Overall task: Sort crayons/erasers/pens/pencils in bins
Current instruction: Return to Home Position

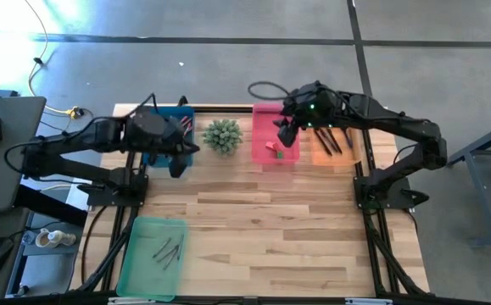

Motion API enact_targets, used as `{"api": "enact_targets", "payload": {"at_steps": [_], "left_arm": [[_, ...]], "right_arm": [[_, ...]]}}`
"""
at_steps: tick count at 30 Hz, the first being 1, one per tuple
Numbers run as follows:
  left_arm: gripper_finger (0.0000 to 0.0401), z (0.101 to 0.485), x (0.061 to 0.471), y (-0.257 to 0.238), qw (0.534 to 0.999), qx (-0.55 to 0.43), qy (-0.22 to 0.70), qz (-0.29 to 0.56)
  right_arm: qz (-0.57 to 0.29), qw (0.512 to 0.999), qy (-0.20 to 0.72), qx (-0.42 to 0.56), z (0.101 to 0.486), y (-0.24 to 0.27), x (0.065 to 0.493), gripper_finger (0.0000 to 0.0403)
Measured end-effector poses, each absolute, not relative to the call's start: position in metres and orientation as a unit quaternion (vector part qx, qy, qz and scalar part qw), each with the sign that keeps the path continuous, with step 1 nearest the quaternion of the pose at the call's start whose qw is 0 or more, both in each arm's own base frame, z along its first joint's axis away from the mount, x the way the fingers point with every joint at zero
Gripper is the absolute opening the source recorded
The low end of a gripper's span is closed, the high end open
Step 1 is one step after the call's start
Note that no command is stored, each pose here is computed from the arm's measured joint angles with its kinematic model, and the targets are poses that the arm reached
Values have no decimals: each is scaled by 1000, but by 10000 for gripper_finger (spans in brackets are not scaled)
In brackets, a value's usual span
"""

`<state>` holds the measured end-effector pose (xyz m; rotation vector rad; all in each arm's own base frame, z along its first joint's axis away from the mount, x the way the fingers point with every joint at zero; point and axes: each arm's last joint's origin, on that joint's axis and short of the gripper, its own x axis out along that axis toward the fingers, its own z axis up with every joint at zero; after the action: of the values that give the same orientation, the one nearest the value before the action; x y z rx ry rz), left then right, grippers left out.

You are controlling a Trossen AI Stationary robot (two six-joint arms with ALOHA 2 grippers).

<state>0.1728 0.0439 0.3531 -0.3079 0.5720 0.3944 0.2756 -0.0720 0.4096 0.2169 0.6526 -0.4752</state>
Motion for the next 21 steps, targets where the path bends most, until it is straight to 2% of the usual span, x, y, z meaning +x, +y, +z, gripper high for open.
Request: {"api": "enact_targets", "payload": {"at_steps": [14,17,21], "left_arm": [[0,273,166,4,971,-159,158,77],[0,263,158,-3,978,-145,139,50],[0,254,145,-8,984,-146,97,28]], "right_arm": [[-236,896,367,87,404,-48,268,173],[-242,890,375,90,407,-47,257,151],[-251,891,367,94,416,-45,240,102]]}}
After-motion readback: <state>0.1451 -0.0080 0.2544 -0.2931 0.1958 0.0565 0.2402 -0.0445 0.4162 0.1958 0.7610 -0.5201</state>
